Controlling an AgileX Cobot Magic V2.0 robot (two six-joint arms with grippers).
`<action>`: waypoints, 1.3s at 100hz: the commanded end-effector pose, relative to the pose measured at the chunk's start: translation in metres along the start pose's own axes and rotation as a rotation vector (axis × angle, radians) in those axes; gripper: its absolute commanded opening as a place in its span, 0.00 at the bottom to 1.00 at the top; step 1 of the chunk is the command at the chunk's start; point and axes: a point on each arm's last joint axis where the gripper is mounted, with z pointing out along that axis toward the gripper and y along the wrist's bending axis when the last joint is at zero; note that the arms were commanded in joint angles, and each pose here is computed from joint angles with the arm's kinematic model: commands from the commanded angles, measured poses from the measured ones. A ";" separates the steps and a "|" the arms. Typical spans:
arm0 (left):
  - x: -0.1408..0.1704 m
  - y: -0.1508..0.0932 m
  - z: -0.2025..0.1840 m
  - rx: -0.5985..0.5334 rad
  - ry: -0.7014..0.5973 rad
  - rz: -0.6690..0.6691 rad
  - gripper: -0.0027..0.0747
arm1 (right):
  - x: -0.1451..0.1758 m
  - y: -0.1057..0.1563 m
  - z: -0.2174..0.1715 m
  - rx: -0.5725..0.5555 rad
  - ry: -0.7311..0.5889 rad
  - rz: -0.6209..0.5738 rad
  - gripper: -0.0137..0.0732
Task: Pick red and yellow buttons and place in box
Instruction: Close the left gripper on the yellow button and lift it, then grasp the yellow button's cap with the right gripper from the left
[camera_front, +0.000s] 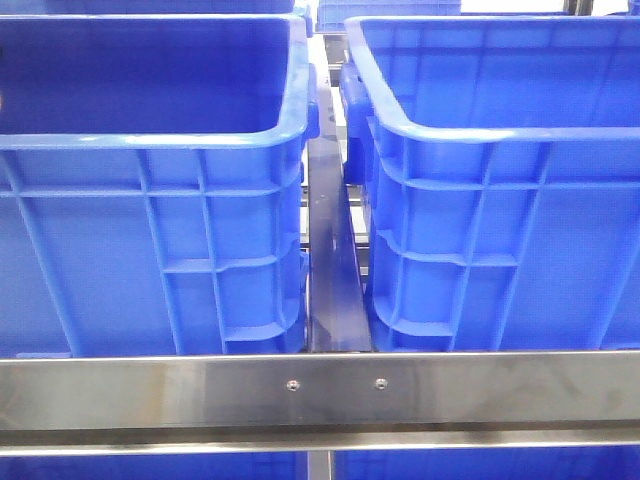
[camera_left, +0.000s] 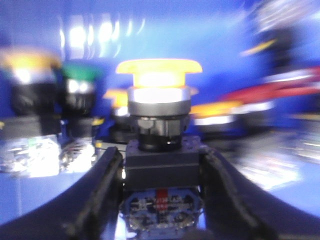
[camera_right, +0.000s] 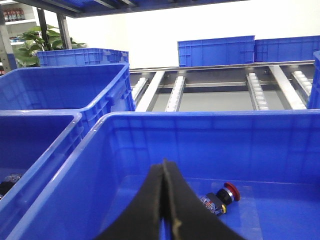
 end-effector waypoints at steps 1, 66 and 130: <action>-0.012 -0.013 -0.046 0.033 -0.151 0.021 0.11 | -0.009 0.000 0.000 0.011 -0.029 -0.001 0.08; 0.066 -0.060 -0.204 0.309 -0.452 0.222 0.11 | -0.009 0.000 0.000 0.011 -0.029 -0.001 0.08; 0.086 -0.053 -0.223 0.333 -0.455 0.237 0.11 | -0.008 0.012 0.000 -0.122 -0.006 0.076 0.80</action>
